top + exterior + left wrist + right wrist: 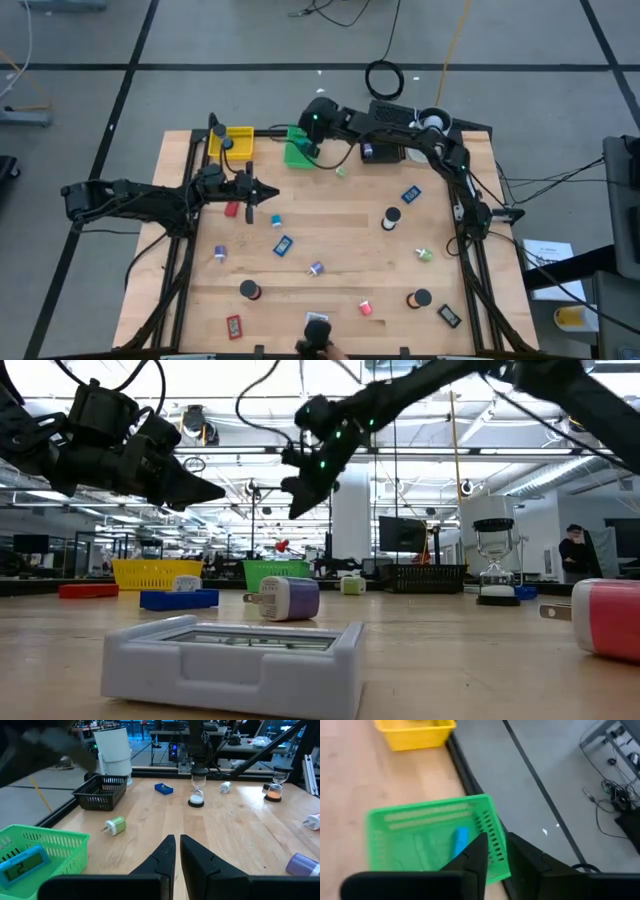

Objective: Pick & Place Office items
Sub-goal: Put the light blue digital timer into the green bin, then put the top green charger adapter into the black bin

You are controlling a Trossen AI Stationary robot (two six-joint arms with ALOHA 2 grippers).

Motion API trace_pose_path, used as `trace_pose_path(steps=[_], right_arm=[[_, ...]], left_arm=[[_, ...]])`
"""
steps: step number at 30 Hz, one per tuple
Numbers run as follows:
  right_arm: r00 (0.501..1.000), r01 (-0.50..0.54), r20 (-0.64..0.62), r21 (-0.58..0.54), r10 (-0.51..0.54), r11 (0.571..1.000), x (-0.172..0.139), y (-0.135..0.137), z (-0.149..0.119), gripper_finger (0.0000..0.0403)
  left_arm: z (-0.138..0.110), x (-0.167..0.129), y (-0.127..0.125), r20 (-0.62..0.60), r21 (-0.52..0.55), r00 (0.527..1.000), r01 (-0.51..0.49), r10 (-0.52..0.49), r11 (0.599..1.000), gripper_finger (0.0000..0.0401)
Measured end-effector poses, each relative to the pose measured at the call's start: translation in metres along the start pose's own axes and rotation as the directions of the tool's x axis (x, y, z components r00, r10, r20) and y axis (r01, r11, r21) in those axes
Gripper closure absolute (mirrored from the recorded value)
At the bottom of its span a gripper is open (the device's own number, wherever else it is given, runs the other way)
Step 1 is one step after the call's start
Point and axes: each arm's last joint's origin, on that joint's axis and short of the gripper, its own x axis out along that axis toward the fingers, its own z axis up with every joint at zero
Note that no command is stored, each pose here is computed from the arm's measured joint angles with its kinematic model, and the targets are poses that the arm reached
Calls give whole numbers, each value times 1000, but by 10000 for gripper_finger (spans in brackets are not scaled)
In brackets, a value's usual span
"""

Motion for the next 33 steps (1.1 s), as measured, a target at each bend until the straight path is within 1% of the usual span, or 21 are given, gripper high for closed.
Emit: trace_pose_path(steps=[2, 4, 7, 11, 15, 19, 22, 24, 26, 30, 33], right_arm=[[1000, -24, 8, -12, 24, 1000, -17, 11, 2, 372], [997, -35, 66, -16, 36, 999, -35, 22, 4, 393], [988, -49, 147, 1, 48, 999, -66, 33, -6, 396], [970, -68, 237, 51, 54, 996, -99, 45, -38, 395], [931, -96, 363, 145, 37, 985, -139, 45, -69, 401], [914, -105, 406, 198, 16, 975, -167, 43, -107, 402], [896, -92, 444, 220, -15, 971, -189, 45, -129, 402], [891, -84, 453, 221, -26, 972, -200, 47, -143, 402], [886, -96, 464, 213, -14, 972, -208, 51, -156, 402], [834, -142, 551, 204, 6, 969, -220, 59, -174, 402], [805, -171, 593, 192, 24, 966, -222, 67, -188, 402]], left_arm=[[0, 0, 0, 0, 0, 1000, -1, 1, 1000, 368], [0, 0, 0, 0, 0, 1000, 0, 0, 1000, 368], [0, 0, 0, 0, 0, 1000, 0, 0, 1000, 368], [0, 0, 0, 0, 0, 1000, 0, 0, 1000, 368], [0, 0, 0, 0, 0, 1000, -1, 1, 1000, 368], [0, 0, 0, 0, 0, 1000, 0, 0, 1000, 368], [0, 0, 0, 0, 0, 1000, 0, 0, 1000, 368], [0, 0, 0, 0, 0, 1000, -1, 1, 1000, 368], [0, 0, 0, 0, 0, 1000, 0, 0, 1000, 368], [0, 0, 0, 0, 0, 1000, 0, 0, 1000, 368], [0, 0, 0, 0, 0, 1000, 0, 0, 1000, 368]])
